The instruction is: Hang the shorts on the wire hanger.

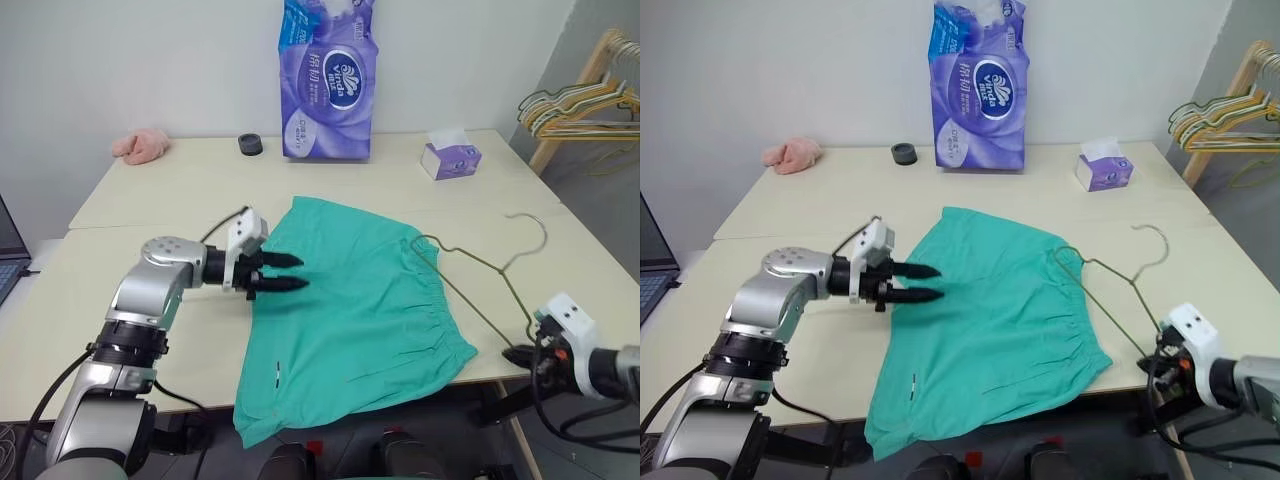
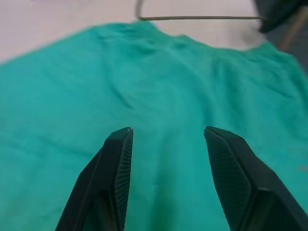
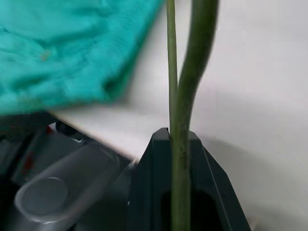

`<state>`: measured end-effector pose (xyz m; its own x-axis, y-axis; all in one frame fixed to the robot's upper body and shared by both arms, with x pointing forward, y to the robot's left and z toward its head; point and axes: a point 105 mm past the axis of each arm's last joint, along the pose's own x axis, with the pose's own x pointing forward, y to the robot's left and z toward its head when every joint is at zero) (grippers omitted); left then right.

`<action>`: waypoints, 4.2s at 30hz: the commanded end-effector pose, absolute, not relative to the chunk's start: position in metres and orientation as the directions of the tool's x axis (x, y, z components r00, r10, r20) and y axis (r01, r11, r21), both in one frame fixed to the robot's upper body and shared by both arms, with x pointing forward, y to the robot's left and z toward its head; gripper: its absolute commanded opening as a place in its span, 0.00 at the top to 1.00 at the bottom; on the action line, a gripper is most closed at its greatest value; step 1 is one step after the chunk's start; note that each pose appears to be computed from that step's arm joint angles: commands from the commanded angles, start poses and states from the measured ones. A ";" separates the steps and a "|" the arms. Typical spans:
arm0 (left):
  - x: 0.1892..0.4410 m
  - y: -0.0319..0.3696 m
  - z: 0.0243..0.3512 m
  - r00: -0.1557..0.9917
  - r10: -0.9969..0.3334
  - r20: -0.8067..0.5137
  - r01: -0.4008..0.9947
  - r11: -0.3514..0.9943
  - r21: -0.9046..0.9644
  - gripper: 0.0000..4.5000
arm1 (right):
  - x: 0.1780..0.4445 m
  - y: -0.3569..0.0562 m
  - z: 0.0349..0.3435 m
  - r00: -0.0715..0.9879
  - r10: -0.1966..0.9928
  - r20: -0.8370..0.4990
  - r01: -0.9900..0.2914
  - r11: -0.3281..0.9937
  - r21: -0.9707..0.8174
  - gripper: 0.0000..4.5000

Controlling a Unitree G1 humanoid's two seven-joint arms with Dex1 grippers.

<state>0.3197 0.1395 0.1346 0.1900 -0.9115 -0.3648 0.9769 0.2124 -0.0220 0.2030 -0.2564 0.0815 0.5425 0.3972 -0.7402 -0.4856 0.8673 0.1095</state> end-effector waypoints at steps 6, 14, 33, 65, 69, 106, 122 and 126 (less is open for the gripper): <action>0.314 0.129 0.153 0.114 -0.926 -0.359 0.993 0.102 0.054 0.45 | 0.173 -0.260 0.072 0.543 0.380 -0.749 -0.372 0.908 0.192 1.00; 0.316 0.126 0.149 0.100 -0.921 -0.376 0.994 0.078 0.073 0.45 | 0.146 -0.255 0.067 0.479 0.426 -0.767 -0.363 0.892 0.269 1.00; 0.326 0.130 0.142 0.143 -0.916 -0.376 0.989 0.116 0.096 0.45 | 0.153 -0.225 0.071 0.398 0.486 -0.778 -0.555 0.803 0.218 1.00; 0.323 0.123 0.154 0.125 -0.941 -0.315 0.991 0.104 0.082 0.45 | 0.190 -0.265 0.069 0.522 0.442 -0.729 -0.360 0.890 0.282 1.00; 0.326 0.128 0.157 0.154 -0.931 -0.332 0.986 0.123 0.112 0.45 | 0.195 -0.263 0.066 0.502 0.452 -0.737 -0.373 0.883 0.287 1.00; 0.354 0.139 0.193 0.317 -0.899 -0.302 0.937 0.247 0.248 0.45 | 0.250 -0.210 0.054 0.326 0.646 -0.690 -0.439 0.750 0.495 1.00; 0.359 0.140 0.195 0.346 -0.899 -0.268 0.926 0.281 0.253 0.45 | 0.305 -0.179 0.078 0.459 0.687 -0.563 -0.434 0.727 0.533 1.00; 0.362 0.139 0.199 0.361 -0.899 -0.247 0.919 0.299 0.256 0.45 | 0.303 -0.181 0.072 0.438 0.651 -0.620 -0.483 0.752 0.449 1.00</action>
<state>0.3593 0.1389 0.1782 0.3383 -0.8923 -0.2988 0.9364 0.2876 0.2013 0.2979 -0.1798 0.0612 0.4122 0.6612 -0.6268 -0.4248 0.7481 0.5099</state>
